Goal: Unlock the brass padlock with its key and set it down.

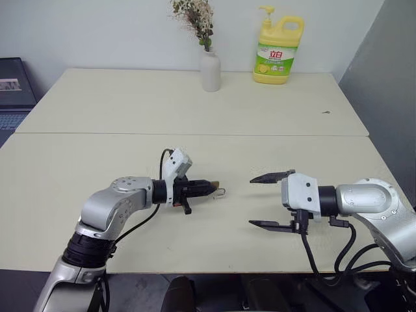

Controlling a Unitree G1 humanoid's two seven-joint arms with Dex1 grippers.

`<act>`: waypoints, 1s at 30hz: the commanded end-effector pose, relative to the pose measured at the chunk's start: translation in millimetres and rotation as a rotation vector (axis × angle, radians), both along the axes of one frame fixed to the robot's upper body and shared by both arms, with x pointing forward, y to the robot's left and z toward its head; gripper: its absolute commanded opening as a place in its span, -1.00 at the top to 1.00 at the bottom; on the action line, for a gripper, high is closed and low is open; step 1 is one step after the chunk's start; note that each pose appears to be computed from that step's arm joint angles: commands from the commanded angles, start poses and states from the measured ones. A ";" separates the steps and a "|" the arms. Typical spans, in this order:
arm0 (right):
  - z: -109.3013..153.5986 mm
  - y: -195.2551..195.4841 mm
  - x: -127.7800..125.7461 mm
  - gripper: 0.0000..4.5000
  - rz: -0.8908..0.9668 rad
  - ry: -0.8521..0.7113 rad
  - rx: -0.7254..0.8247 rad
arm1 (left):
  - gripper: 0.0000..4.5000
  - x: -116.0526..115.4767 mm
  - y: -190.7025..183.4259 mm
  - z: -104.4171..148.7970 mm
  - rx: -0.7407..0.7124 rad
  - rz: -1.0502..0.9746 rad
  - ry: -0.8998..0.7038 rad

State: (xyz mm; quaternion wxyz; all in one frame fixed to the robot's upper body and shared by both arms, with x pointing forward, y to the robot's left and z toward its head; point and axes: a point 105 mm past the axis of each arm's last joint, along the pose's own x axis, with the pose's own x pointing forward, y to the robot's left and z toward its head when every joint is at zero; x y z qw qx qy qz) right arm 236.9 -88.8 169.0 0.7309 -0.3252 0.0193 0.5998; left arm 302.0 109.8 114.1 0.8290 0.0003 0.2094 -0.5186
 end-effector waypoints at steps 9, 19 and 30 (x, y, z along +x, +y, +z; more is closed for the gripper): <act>2.7 0.6 0.5 -1.00 0.009 -0.031 -0.029 | 0.77 0.2 1.8 -11.6 -0.019 0.046 0.072; -1.8 -1.1 -0.7 -1.00 0.009 -0.019 -0.040 | -0.58 5.3 12.7 -8.8 0.016 0.067 0.038; -11.9 -5.3 2.8 -1.00 0.012 0.006 -0.073 | -0.98 -7.7 53.8 26.9 0.185 -0.063 -0.274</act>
